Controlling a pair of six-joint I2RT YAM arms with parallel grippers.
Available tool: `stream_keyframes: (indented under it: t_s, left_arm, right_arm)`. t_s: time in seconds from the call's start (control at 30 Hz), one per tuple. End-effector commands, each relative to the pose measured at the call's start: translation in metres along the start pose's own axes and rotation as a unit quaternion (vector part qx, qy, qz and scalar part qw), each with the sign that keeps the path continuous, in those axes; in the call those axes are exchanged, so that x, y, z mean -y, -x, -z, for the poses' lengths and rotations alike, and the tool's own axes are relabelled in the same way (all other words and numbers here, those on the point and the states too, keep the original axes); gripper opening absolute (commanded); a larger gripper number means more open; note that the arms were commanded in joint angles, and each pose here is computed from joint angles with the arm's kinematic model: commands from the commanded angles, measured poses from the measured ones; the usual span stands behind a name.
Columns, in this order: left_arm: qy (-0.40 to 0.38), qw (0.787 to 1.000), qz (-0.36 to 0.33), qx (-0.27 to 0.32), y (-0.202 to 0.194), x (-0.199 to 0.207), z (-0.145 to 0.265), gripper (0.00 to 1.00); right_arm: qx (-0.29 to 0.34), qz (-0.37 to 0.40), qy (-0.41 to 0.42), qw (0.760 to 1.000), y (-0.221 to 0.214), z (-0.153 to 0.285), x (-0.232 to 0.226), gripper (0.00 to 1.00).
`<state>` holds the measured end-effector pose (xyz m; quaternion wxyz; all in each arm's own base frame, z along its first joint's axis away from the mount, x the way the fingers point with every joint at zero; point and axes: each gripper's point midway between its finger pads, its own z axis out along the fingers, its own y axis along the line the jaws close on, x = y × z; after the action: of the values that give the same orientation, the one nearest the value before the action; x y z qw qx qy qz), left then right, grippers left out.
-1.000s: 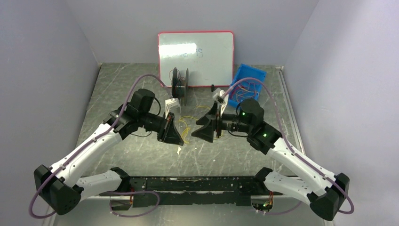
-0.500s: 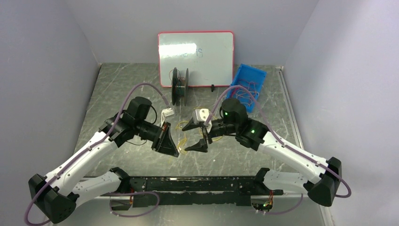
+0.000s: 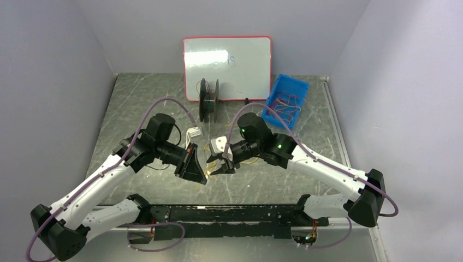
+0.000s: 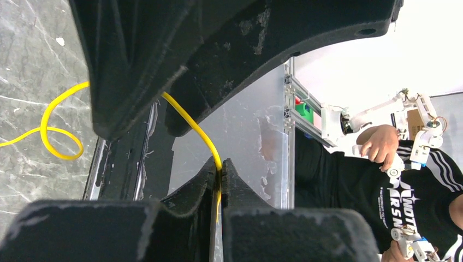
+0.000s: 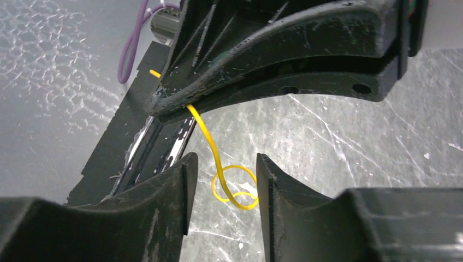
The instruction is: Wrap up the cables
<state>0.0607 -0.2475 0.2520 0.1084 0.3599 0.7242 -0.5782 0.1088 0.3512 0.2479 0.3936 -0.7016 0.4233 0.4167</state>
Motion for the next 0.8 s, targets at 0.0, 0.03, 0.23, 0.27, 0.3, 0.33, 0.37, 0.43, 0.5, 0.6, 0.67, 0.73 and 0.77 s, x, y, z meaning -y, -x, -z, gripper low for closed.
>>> stream_keyframes:
  t_s: [0.0,0.03,0.23,0.27,0.3,0.33,0.37,0.43,0.5,0.6,0.67,0.73,0.77]
  left_arm:
    - [-0.009,1.0,-0.001,-0.007,0.0,0.007,0.001,0.07]
    - [-0.008,1.0,0.0,-0.007,0.0,0.006,0.0,0.07]
    - [-0.012,1.0,0.006,-0.013,-0.001,0.003,-0.001,0.07]
    - [-0.013,1.0,0.005,-0.013,0.0,0.004,-0.001,0.07]
    - [-0.012,1.0,0.006,-0.013,0.0,0.004,-0.001,0.07]
    - [-0.009,1.0,0.005,-0.013,0.0,0.003,-0.001,0.07]
    - [-0.006,1.0,0.005,-0.013,0.001,0.002,-0.001,0.07]
    - [0.008,1.0,0.002,-0.01,0.004,-0.001,0.0,0.07]
    - [0.03,1.0,0.002,-0.008,0.007,-0.005,0.001,0.16]
    - [0.064,0.998,-0.011,0.008,0.018,-0.009,0.005,0.5]
    - [0.088,0.995,-0.025,0.028,0.029,-0.01,0.009,0.65]
    - [0.116,0.991,-0.044,0.054,0.043,-0.01,0.014,0.69]
    - [0.132,0.988,-0.052,0.066,0.051,-0.012,0.017,0.7]
  right_arm:
    - [0.014,0.025,0.022,0.999,0.013,0.0,-0.008,0.45]
    - [0.013,0.025,0.023,0.999,0.013,0.0,-0.009,0.44]
    - [0.012,0.024,0.021,0.999,0.015,-0.001,-0.008,0.32]
    - [0.012,0.024,0.021,0.999,0.016,-0.001,-0.007,0.27]
    - [0.009,0.023,0.021,0.999,0.014,-0.001,-0.007,0.21]
    - [0.005,0.022,0.023,0.999,0.013,-0.001,-0.007,0.13]
    - [0.0,0.022,0.024,0.999,0.012,-0.001,-0.007,0.03]
    - [-0.01,0.022,0.027,0.999,0.008,0.0,-0.007,0.0]
    - [-0.02,0.02,0.024,0.999,0.004,0.002,-0.008,0.0]
    - [-0.035,0.023,-0.007,0.999,0.001,0.009,-0.003,0.0]
    - [-0.046,0.022,-0.037,0.998,-0.001,0.016,0.002,0.0]
    - [-0.058,0.017,-0.068,0.996,-0.004,0.023,0.008,0.0]
    - [-0.068,0.013,-0.09,0.994,-0.006,0.028,0.013,0.0]
